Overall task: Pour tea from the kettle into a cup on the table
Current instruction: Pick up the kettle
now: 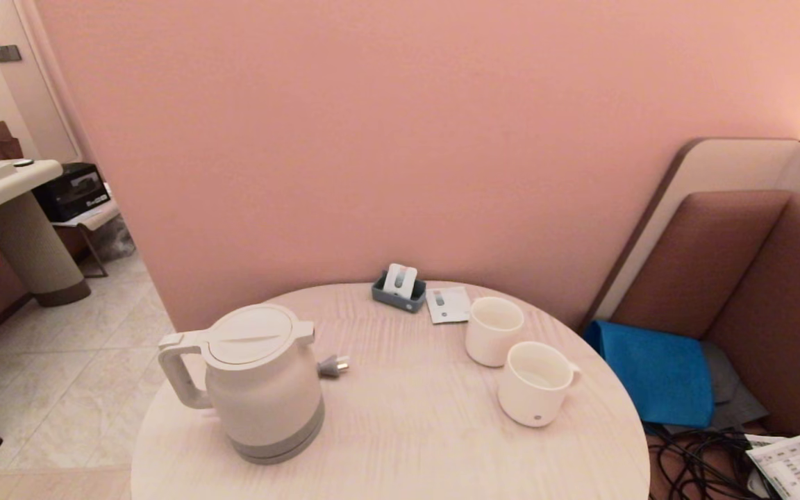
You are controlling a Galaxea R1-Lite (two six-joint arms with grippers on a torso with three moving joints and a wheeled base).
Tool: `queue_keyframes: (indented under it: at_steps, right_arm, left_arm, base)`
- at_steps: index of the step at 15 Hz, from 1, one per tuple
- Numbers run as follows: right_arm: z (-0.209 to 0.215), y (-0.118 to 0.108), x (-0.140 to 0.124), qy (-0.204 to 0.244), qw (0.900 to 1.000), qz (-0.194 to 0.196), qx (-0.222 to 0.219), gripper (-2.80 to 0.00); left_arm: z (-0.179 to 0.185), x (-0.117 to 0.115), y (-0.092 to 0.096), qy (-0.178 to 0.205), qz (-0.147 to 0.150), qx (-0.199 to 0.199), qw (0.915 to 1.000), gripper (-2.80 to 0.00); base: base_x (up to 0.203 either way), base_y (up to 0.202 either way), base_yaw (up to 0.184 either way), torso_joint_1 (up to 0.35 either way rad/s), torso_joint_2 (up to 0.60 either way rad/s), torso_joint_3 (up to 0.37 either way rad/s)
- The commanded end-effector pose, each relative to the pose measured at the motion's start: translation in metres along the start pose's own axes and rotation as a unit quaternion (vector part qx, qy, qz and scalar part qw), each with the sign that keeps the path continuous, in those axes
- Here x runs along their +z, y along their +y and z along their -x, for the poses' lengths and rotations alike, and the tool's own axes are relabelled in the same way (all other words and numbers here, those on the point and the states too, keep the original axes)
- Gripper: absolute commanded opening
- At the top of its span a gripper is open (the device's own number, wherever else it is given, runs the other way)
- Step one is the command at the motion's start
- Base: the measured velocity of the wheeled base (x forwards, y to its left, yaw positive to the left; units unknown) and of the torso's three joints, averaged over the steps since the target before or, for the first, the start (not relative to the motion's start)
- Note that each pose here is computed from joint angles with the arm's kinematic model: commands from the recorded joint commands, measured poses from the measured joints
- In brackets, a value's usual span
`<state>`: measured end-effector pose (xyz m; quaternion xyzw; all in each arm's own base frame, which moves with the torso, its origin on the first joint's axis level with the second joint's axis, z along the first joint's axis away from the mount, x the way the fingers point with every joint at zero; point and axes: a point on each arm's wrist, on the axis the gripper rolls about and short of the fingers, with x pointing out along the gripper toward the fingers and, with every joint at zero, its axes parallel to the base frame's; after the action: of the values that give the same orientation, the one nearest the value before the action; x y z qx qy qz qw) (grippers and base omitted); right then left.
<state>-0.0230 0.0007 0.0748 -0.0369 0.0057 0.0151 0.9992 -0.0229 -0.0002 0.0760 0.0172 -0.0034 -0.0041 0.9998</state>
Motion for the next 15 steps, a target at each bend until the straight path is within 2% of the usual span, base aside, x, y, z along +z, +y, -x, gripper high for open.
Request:
queue_keyframes:
  at_steps: [1, 7, 11, 12, 14, 15]
  right_arm:
    - [0.000, 0.000, 0.000, 0.000, 1.000, 0.001, 0.000, -2.80]
    - [0.000, 0.000, 0.000, 0.000, 1.000, 0.000, 0.000, -2.80]
    - [0.000, 0.000, 0.000, 0.000, 1.000, -0.016, -0.003, -2.80]
    - [0.000, 0.000, 0.000, 0.000, 1.000, -0.016, -0.003, -2.80]
    - [0.000, 0.000, 0.000, 0.000, 1.000, -0.017, -0.003, -2.80]
    - [0.000, 0.000, 0.000, 0.000, 1.000, -0.017, -0.003, -2.80]
  left_arm:
    - [0.000, 0.000, 0.000, 0.000, 0.001, 0.000, 1.0000, -2.80]
    - [0.000, 0.000, 0.000, 0.000, 0.003, 0.001, 1.0000, -2.80]
    - [0.000, 0.000, 0.000, 0.000, 0.005, 0.006, 1.0000, -2.80]
    - [0.001, 0.004, 0.000, -0.006, 0.002, 0.005, 1.0000, -2.80]
    - [0.006, 0.036, 0.001, -0.029, 0.002, 0.000, 0.9996, -2.80]
    - [0.001, 0.050, 0.001, -0.014, 0.002, -0.005, 0.9999, -2.80]
  base:
    - [0.000, 0.000, 0.000, 0.000, 0.00, 0.000]
    - [0.000, 0.000, 0.000, 0.000, 0.00, 0.000]
    - [0.000, 0.000, 0.000, 0.000, 0.00, 0.000]
    - [0.000, 0.000, 0.000, 0.000, 0.00, 0.000]
    - [0.000, 0.000, 0.000, 0.000, 0.00, 0.000]
    - [0.000, 0.000, 0.000, 0.000, 0.00, 0.000]
